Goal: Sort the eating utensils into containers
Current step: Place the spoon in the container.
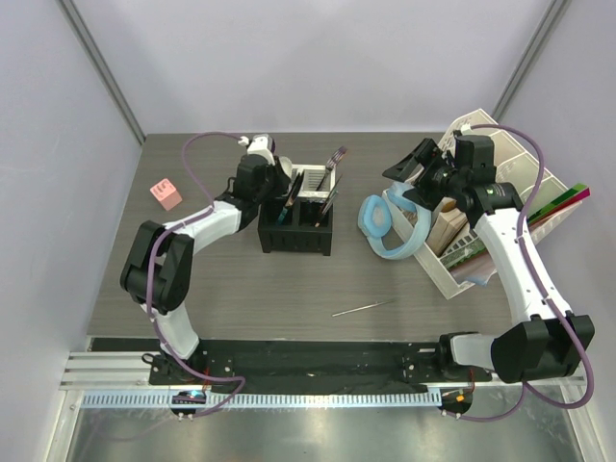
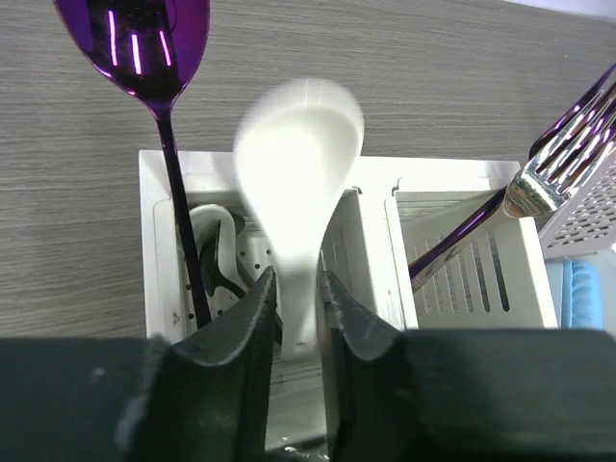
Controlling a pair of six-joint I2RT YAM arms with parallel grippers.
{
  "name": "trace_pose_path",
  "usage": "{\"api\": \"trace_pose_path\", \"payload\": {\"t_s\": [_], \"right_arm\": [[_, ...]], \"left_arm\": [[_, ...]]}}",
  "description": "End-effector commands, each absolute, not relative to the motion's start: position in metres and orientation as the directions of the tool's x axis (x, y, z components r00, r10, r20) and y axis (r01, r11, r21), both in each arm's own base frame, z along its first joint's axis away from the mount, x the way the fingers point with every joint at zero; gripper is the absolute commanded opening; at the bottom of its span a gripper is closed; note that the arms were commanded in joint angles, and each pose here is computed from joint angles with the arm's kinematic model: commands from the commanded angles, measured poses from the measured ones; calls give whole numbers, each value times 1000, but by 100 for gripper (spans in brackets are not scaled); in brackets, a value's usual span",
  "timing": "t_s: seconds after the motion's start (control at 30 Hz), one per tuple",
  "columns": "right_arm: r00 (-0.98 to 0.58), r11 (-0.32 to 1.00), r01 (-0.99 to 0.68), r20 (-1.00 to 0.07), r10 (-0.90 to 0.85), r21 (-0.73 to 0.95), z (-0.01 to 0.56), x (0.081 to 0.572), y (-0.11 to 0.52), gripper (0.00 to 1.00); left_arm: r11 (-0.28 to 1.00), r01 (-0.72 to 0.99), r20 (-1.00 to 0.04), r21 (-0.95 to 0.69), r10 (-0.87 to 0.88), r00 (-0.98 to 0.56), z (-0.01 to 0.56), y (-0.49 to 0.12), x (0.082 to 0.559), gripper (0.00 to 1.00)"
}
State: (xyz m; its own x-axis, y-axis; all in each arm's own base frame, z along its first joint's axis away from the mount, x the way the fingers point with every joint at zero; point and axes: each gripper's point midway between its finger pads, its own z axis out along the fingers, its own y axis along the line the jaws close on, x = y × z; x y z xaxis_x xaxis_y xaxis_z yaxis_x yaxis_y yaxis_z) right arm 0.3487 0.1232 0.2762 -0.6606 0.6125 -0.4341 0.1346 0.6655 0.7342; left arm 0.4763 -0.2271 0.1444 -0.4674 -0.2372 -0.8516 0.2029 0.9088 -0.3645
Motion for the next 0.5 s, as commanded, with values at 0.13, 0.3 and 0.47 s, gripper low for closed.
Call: {"api": "trace_pose_path", "payload": {"t_s": [0.13,0.3,0.47], "right_arm": [[-657,665,81,-462,596,743,289,342,128,84],[-652,663,83,-463,601,744,290,339,127,84],[-631,665,90,-473,614,742,291,342,124,84]], "left_arm": [[932,165,-856,-323,-213,-472,144,-214,466,29],[930,183,-870,-320,-212,-446,176,-214,465,30],[929,183,-892,-321,-232,-388,252,-201,445,31]]}}
